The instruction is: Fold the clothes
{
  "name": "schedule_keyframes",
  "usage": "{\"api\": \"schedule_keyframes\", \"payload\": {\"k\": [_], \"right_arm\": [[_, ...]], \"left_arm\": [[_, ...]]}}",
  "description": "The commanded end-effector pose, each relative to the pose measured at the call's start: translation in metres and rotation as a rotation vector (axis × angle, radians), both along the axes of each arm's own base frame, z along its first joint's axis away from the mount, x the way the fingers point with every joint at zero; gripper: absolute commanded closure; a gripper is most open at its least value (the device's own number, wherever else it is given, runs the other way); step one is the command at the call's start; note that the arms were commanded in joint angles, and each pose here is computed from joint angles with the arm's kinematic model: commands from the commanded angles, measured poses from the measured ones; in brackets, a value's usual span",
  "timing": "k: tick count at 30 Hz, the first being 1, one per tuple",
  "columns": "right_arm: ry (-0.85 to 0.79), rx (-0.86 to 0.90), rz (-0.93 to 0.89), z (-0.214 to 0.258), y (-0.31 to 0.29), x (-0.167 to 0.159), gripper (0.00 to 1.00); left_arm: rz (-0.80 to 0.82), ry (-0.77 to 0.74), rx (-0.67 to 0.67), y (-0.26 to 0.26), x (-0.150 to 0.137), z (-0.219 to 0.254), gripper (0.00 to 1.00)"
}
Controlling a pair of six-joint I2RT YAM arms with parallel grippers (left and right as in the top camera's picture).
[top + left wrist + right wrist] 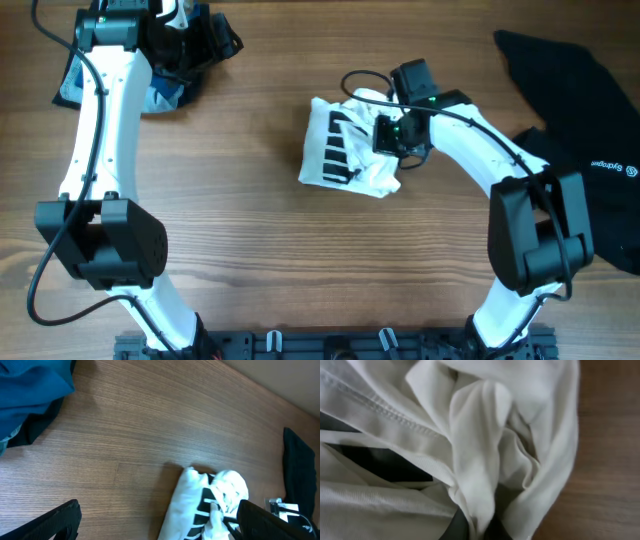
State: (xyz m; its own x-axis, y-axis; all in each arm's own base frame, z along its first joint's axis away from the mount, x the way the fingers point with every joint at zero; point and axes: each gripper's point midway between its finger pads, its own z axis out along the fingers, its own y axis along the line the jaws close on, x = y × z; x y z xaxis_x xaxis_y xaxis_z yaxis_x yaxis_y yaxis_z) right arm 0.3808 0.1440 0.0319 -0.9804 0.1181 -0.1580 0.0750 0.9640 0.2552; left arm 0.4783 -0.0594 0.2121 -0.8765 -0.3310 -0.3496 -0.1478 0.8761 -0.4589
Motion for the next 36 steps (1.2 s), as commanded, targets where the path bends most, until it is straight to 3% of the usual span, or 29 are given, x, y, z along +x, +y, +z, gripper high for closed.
{"api": "schedule_keyframes", "payload": {"k": [1, 4, 6, 9, 10, 11, 19, 22, 30, 34, 36], "right_arm": [[-0.074, -0.015, -0.057, 0.049, -0.020, 0.006, 0.96], [-0.055, 0.005, -0.043, 0.071, -0.023, -0.012, 0.96], [0.006, 0.005, -0.026, 0.069, -0.023, -0.028, 0.90], [0.098, -0.033, -0.001, 0.052, -0.030, -0.050, 0.37], [0.115, -0.048, 0.017, 0.046, -0.032, -0.054, 0.27], [0.123, -0.057, 0.037, 0.043, -0.034, -0.057, 0.23], [-0.168, 0.070, 0.310, 0.066, 0.012, -0.010, 0.25], [-0.278, 0.056, 0.514, 0.065, 0.049, -0.004, 0.25], [-0.151, 0.022, 0.645, 0.001, 0.073, -0.022, 0.28], [-0.148, -0.063, 0.594, -0.003, 0.058, -0.015, 0.41], [-0.154, -0.076, 0.561, 0.001, 0.054, -0.012, 0.64]], "left_arm": [[0.007, -0.011, 0.011, 0.002, 0.001, 0.003, 0.00], [0.007, -0.011, 0.011, 0.002, 0.001, 0.003, 0.00], [0.007, -0.012, 0.011, 0.002, 0.001, 0.004, 0.00], [0.007, -0.012, 0.011, 0.002, 0.001, 0.004, 0.00], [0.007, -0.011, 0.011, 0.002, 0.001, 0.003, 0.00], [0.007, -0.011, 0.011, 0.002, 0.001, 0.003, 0.00], [0.021, -0.011, 0.035, 0.007, 0.002, 0.002, 0.00], [0.035, -0.015, 0.057, 0.011, 0.003, 0.001, 0.00], [0.056, -0.014, 0.073, 0.021, 0.004, 0.001, 0.00], [0.059, -0.010, 0.073, 0.022, 0.004, 0.000, 0.00], [0.059, -0.010, 0.073, 0.022, 0.004, 0.000, 0.00]]}}
